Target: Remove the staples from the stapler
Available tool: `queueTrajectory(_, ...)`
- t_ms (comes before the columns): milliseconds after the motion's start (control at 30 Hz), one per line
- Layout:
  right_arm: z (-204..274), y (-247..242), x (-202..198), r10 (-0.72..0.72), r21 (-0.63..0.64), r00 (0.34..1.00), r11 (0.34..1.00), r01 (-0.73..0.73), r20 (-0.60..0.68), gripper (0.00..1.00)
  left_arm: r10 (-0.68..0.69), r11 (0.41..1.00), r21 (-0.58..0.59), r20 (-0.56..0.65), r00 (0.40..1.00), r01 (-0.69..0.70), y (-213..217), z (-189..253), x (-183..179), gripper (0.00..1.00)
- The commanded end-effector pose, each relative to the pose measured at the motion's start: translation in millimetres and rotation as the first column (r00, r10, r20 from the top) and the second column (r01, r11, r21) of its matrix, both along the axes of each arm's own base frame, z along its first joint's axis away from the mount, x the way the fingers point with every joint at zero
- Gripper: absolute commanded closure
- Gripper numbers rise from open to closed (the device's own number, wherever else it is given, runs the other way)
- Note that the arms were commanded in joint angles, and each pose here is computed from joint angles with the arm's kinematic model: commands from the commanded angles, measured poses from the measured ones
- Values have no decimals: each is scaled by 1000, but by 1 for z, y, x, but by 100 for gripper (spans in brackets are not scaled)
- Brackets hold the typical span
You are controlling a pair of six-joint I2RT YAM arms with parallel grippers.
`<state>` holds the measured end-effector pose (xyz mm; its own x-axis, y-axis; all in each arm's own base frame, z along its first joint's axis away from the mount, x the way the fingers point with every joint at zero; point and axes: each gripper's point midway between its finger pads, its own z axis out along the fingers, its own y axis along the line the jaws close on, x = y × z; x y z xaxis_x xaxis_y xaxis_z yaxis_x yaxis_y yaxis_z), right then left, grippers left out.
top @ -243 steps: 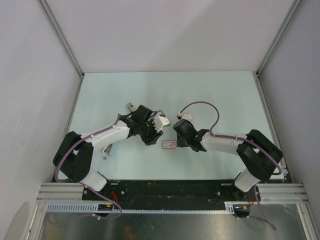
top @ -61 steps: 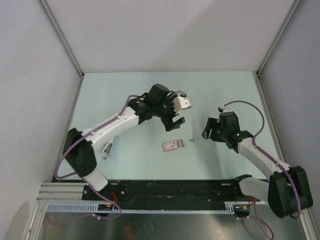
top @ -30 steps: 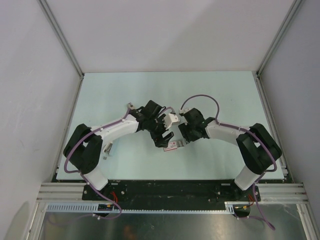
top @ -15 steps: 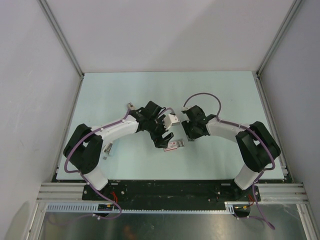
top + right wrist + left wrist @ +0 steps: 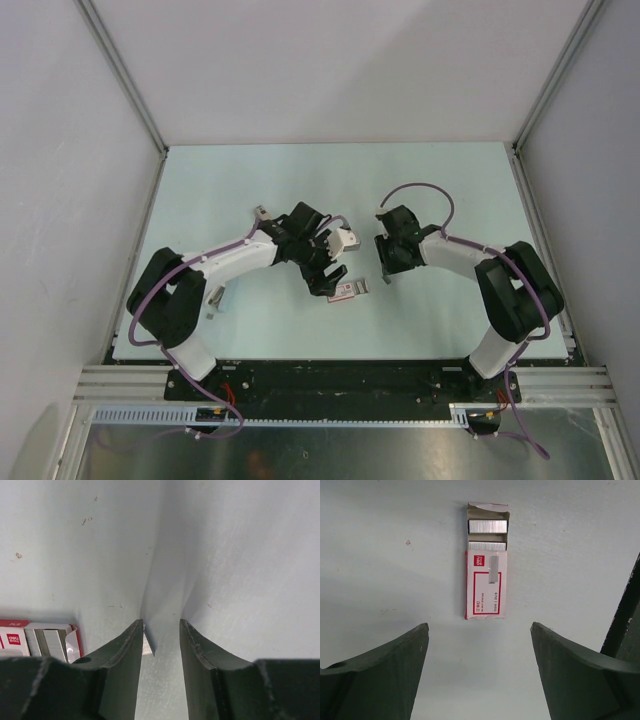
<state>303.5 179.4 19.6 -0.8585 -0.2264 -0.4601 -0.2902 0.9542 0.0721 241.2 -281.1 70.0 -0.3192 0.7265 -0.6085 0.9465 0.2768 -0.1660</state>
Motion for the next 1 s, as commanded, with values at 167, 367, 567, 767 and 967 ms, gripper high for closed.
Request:
queueTrajectory(167, 13, 13, -12, -1, 97, 999, 995, 4, -39, 45, 2, 1000, -26, 5, 1000, -2, -1, 6, -3, 12)
queueTrajectory(367, 4, 18, -20, 29, 84, 998, 996, -24, -58, 42, 3, 1000, -30, 7, 1000, -3, -1, 8, -4, 12)
queueTrajectory(567, -1, 16, -26, 24, 54, 998, 998, -20, -64, 54, 7, 1000, -30, 14, 1000, -6, 0, 10, -3, 12)
queueTrajectory(767, 0, 12, -33, 12, 43, 998, 999, -9, -63, 67, 7, 1000, -30, 17, 1000, -7, -1, 10, -3, 12)
queueTrajectory(967, -1, 11, -40, 4, 46, 998, 999, -1, -70, 75, 5, 1000, -28, 26, 1000, -5, -2, 12, -3, 12)
